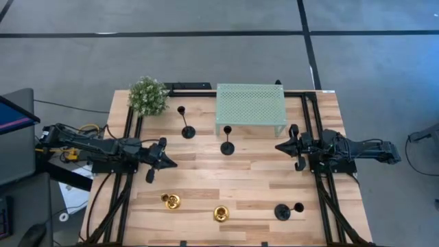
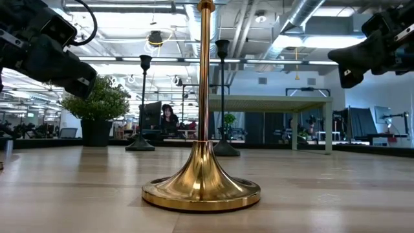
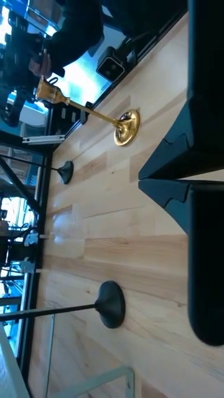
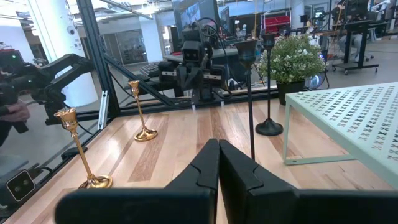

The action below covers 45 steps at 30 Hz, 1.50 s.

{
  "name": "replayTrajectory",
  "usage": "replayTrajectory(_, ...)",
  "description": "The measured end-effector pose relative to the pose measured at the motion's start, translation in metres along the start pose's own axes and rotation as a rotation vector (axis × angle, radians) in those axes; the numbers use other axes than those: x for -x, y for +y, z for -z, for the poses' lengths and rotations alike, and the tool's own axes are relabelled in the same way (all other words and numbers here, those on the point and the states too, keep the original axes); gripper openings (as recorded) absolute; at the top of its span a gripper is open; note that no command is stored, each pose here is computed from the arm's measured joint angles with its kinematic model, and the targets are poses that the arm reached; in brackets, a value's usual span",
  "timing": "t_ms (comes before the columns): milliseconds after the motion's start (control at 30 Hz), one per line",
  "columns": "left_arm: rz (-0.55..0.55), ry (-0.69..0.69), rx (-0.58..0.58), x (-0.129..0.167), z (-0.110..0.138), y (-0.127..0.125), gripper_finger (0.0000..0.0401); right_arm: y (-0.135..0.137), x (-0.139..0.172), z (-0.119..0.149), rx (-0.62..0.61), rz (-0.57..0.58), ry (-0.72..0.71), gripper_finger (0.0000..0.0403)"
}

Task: Pick & Place candle stick holders
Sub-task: Put the left black candle holder on the shelf

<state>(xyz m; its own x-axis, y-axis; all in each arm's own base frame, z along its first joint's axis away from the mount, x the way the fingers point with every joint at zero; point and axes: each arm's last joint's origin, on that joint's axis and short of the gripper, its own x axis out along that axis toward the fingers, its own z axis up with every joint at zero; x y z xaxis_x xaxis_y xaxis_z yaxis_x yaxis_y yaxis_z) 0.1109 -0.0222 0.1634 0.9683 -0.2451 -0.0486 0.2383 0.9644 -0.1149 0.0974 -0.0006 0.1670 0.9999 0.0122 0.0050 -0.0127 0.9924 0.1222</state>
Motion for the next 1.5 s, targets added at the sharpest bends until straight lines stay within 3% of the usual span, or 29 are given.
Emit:
replayTrajectory(133, -0.027, -0.010, 0.043, 0.000, -0.001, 0.001, 0.0008, 0.000, 0.000, 0.000, 0.000, 0.000, 0.000, 0.0000)
replayTrajectory(267, -0.155, -0.029, 0.053, 0.000, -0.001, 0.004, 0.0008, 0.000, 0.000, 0.000, 0.000, 0.003, 0.000, 0.0000)
replayTrajectory(567, -0.378, -0.043, -0.029, 0.002, -0.002, 0.011, 0.0008, -0.001, 0.000, 0.000, 0.001, 0.031, -0.004, 0.0000)
replayTrajectory(1033, -0.403, -0.079, -0.171, 0.004, -0.026, 0.009, 0.0008, 0.000, 0.002, -0.009, 0.000, 0.037, -0.016, 0.0000)
replayTrajectory(1200, -0.473, -0.069, -0.173, 0.005, -0.025, 0.011, 0.0008, -0.001, -0.001, -0.007, -0.010, 0.070, 0.012, 0.0000)
replayTrajectory(1500, -0.495, -0.067, -0.167, 0.005, -0.025, 0.011, 0.0008, -0.001, -0.011, -0.009, -0.017, 0.081, 0.005, 0.0000)
